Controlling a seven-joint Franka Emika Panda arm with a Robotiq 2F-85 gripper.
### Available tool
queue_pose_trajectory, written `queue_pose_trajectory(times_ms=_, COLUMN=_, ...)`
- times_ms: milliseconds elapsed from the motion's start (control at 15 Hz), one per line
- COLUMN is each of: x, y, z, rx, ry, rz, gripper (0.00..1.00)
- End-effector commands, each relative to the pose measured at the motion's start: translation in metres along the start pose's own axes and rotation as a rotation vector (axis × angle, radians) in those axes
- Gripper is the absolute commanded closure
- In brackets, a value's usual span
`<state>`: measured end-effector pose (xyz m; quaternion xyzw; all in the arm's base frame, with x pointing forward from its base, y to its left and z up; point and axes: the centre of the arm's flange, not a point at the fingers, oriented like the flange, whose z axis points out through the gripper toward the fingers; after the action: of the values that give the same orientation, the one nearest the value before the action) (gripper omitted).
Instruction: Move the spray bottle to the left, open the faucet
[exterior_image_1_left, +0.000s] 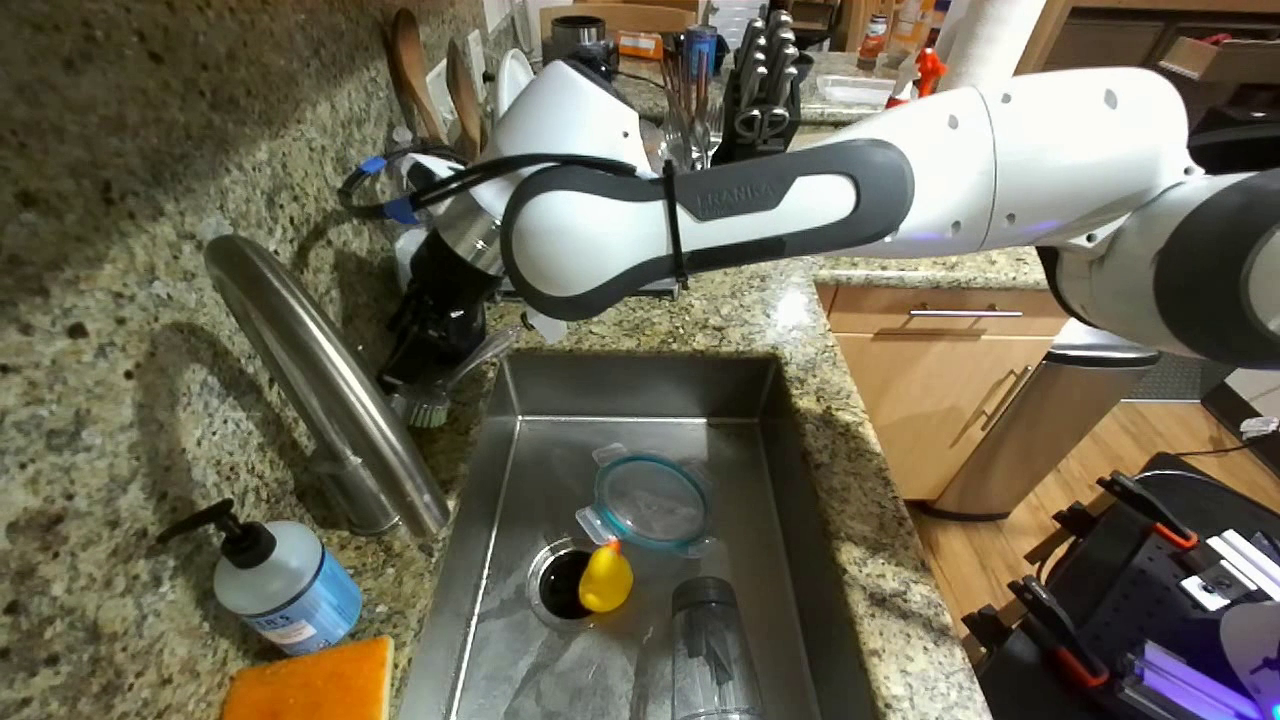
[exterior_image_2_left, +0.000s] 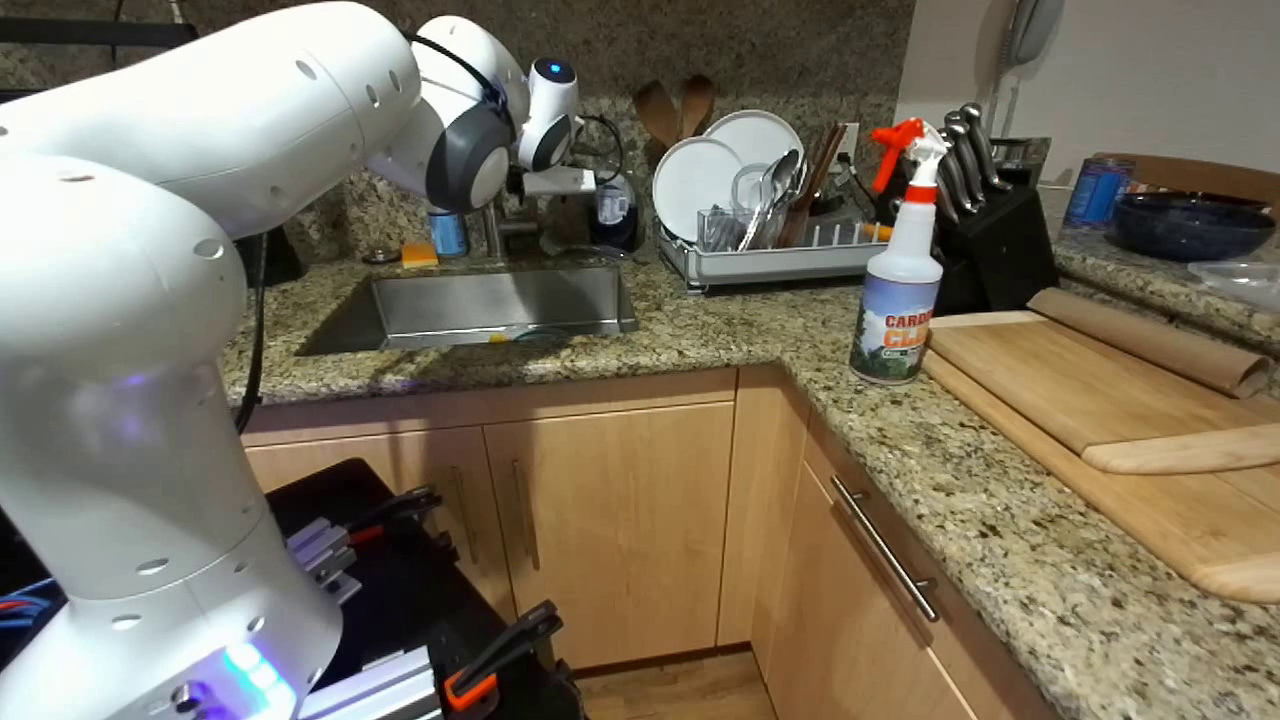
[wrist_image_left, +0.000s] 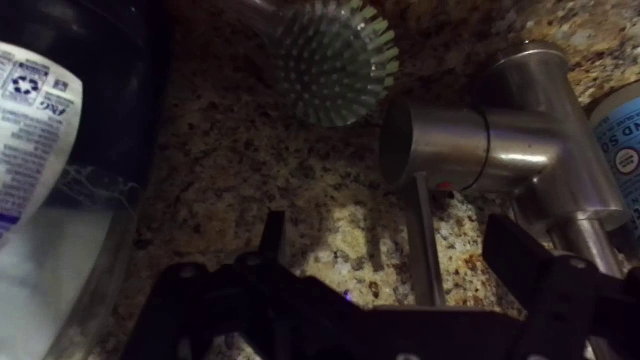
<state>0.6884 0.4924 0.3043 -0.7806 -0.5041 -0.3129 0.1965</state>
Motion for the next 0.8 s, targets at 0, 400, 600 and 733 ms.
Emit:
queue_pose_trajectory(times_ms=0, x=0.002, y=0.01, z=0.014, rx=-0.023, ry=0.008, rz=-0.016, gripper=0.15)
queue_pose_trajectory(times_ms=400, x=0.008, y=0.005, z=0.019, rx=-0.04, ry=0.003, rz=-0.063, gripper=0.62)
queue_pose_trajectory(times_ms=600, x=0.02, y=-0.002, z=0.017, rx=-0.039, ry=0.022, rz=-0.078, gripper=0.84)
queue_pose_trajectory(times_ms=733, x=0.025, y=-0.005, z=0.013, rx=-0.046, ry=0.034, rz=-0.09, gripper=0.96)
